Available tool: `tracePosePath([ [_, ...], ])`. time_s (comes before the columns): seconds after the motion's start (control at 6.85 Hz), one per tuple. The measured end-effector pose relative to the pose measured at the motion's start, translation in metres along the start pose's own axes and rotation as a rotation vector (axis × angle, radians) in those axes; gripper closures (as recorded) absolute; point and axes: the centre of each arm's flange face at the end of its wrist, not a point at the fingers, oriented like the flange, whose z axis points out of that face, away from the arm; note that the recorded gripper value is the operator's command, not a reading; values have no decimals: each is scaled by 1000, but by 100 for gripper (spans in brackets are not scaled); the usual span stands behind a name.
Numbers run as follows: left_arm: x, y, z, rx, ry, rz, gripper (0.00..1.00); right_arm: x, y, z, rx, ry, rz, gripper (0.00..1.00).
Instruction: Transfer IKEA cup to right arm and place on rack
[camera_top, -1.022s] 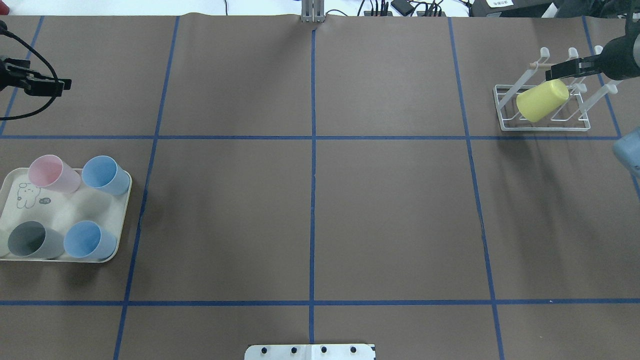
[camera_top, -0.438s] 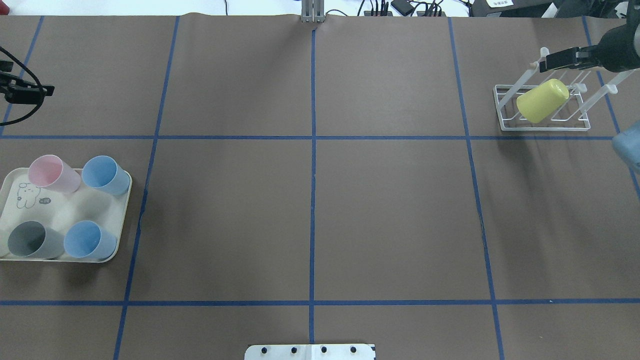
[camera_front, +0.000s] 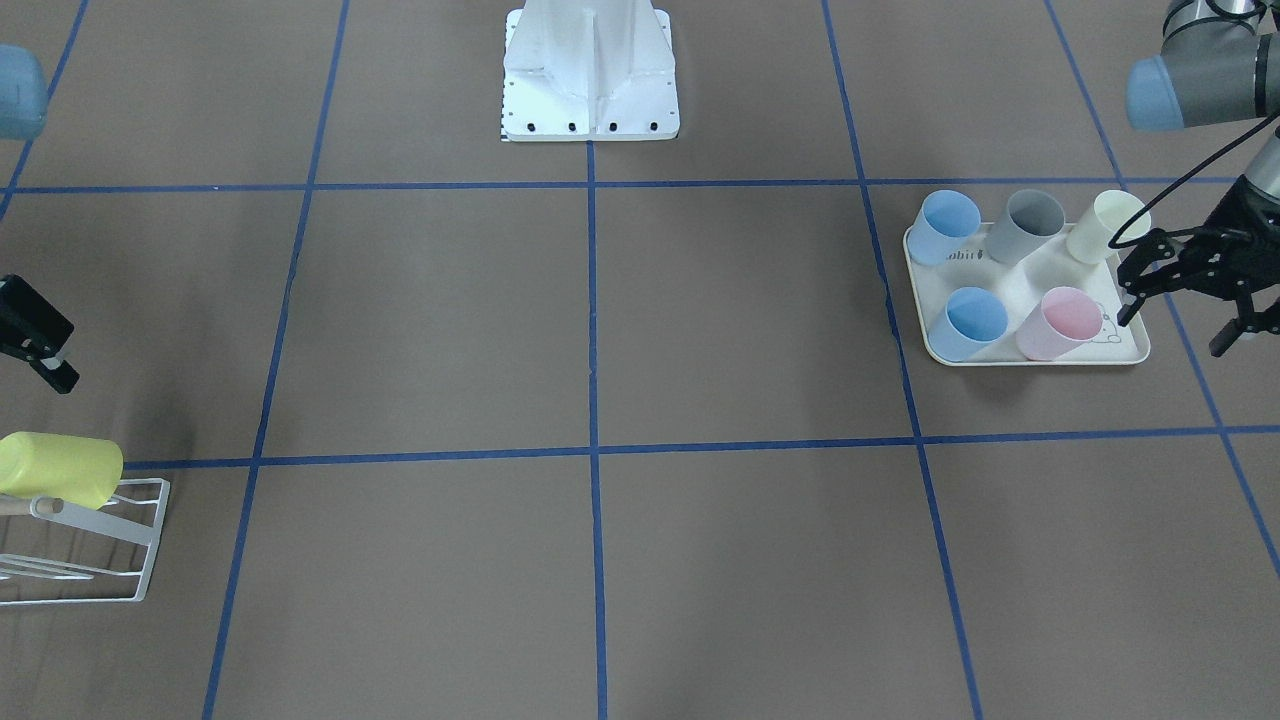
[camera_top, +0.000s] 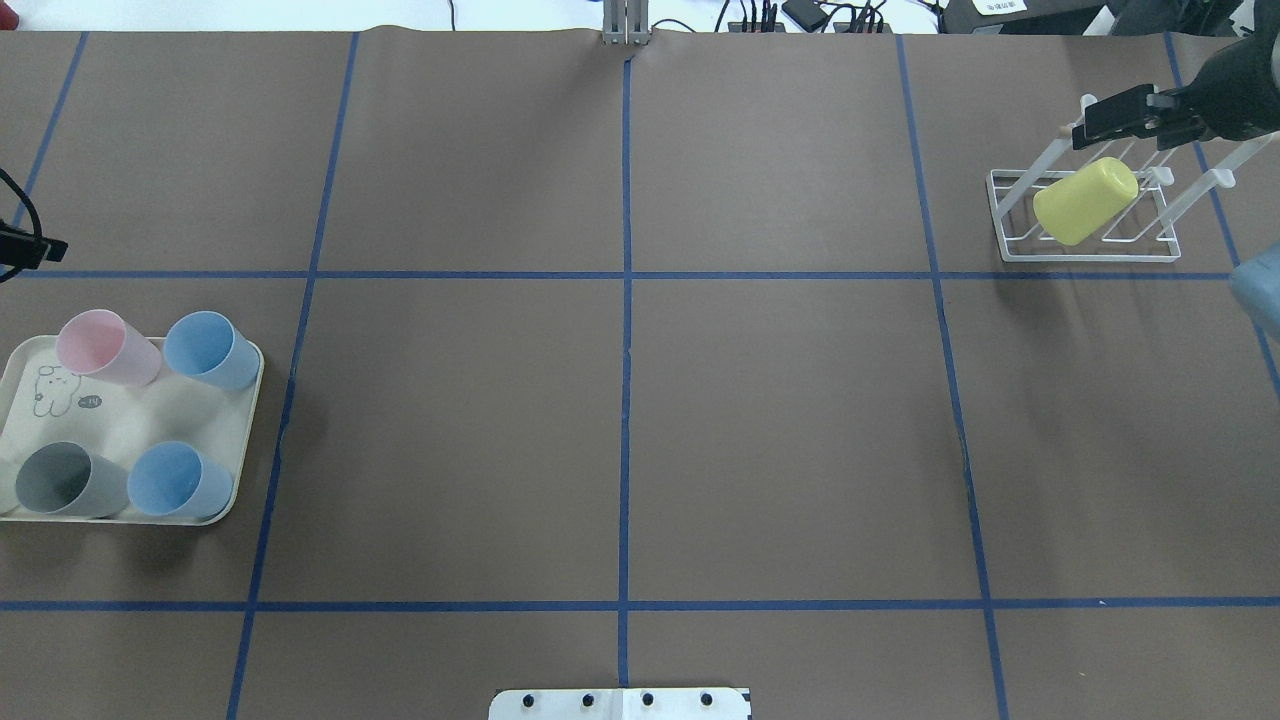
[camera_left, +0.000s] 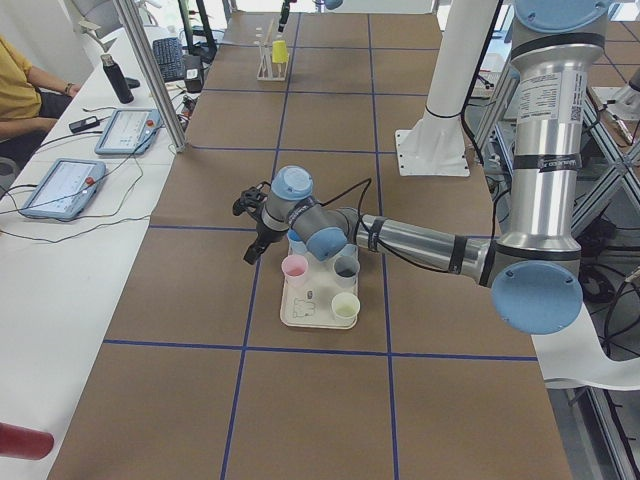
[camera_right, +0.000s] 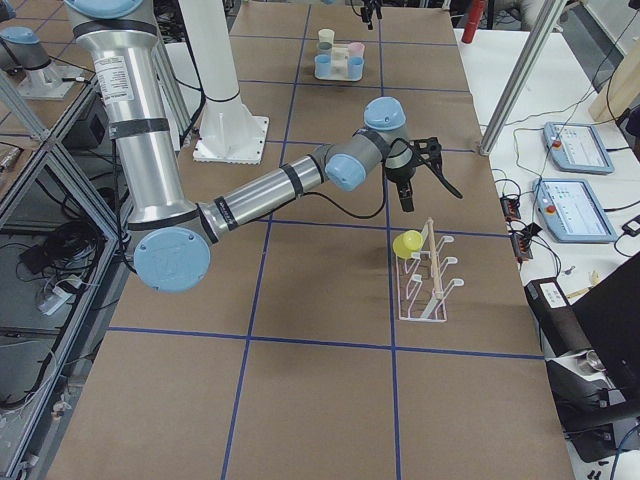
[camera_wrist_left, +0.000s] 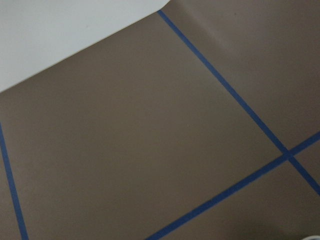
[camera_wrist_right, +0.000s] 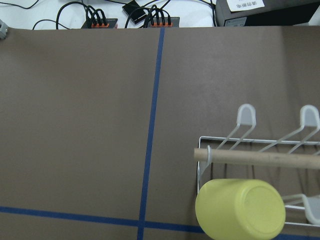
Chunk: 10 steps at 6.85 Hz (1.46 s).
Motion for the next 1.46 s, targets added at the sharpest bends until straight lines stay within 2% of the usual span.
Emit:
tracePosePath([
  [0.15,-9,22,3,-60,-4,-20,1,-5,4,-1,-38,-17,8,2],
  [0.29,-22,49,3,-101,-12,10,1,-8,9,0,-70,-31,10,2],
  [0.58,-45,104,-9,-142,-17,72,0,-13,23,7,-108,-43,-11,1],
  [0.73,-47,134,-16,-147,14,58,0,-10,32,10,-125,-42,-33,1],
  [0.88,-46,157,-22,-143,49,0,1,-6,39,12,-137,-42,-58,1],
  [1.17,-51,205,-24,-128,78,-104,1,-4,42,9,-148,-57,-75,1],
  [1.46,-55,218,-19,-126,90,-127,1,-3,42,6,-149,-65,-74,1],
])
